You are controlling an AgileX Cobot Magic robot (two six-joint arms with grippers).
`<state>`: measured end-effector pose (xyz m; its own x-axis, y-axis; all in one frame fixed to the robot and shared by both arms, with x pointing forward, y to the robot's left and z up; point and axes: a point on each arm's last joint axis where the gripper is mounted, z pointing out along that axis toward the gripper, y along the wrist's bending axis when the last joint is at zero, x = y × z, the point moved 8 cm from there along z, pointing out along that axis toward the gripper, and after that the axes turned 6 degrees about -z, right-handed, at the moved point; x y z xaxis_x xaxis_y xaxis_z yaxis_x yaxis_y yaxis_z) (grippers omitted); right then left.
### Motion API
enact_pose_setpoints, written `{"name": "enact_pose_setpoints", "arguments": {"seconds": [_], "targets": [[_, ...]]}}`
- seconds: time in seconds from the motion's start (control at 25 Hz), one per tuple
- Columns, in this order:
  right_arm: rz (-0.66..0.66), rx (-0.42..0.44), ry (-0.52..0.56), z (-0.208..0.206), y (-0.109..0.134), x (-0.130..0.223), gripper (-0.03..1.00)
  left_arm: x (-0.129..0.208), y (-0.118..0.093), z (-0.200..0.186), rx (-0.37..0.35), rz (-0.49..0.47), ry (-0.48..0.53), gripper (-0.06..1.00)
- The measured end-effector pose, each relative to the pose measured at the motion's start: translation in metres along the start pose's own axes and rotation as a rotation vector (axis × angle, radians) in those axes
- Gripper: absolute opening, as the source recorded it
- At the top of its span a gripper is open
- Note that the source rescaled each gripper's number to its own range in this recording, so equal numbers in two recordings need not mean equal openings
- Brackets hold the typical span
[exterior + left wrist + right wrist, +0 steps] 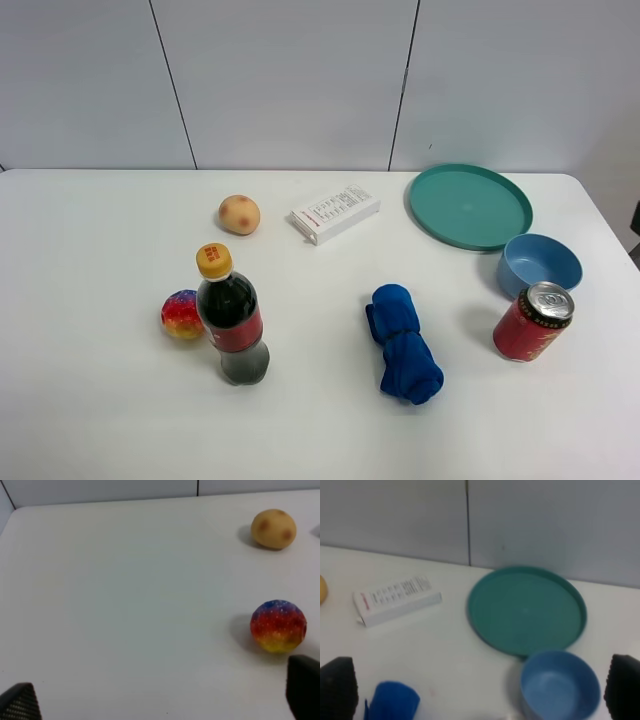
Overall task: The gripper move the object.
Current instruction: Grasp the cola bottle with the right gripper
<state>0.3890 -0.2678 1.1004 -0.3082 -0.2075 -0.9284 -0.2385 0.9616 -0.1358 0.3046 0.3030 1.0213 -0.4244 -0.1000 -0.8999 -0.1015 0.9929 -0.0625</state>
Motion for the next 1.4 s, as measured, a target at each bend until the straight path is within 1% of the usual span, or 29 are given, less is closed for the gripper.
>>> {"name": "enact_pose_setpoints", "arguments": {"seconds": [0.16,0.24,0.4,0.6,0.76,0.92,1.2,1.32,1.4], "targets": [[-0.023,-0.051,0.030,0.031,-0.001,-0.006,1.00,0.000,0.000,0.000,0.000,0.000,0.000,1.00],[-0.037,-0.087,0.078,0.048,0.001,-0.001,1.00,0.000,0.000,0.000,0.000,0.000,0.000,1.00],[-0.118,-0.180,0.136,0.076,0.014,0.003,1.00,0.000,0.000,0.000,0.000,0.000,0.000,1.00],[-0.205,-0.306,0.114,0.103,0.049,-0.007,1.00,0.000,0.000,0.000,-0.001,0.000,0.000,1.00],[-0.252,-0.389,0.116,0.120,0.080,-0.003,1.00,0.000,0.000,0.000,-0.001,0.000,0.000,1.00],[-0.285,-0.470,0.140,0.133,0.111,0.007,1.00,0.000,0.000,0.000,-0.001,0.000,0.000,1.00],[-0.342,-0.621,0.219,0.140,0.166,0.033,1.00,0.000,0.000,0.000,-0.001,0.000,0.000,1.00],[-0.371,-0.671,0.241,0.137,0.183,0.042,1.00,0.000,0.000,0.000,-0.001,0.000,0.000,1.00],[-0.381,-0.695,0.256,0.134,0.190,0.047,1.00,0.000,0.000,0.000,-0.001,0.000,0.000,1.00]]}}
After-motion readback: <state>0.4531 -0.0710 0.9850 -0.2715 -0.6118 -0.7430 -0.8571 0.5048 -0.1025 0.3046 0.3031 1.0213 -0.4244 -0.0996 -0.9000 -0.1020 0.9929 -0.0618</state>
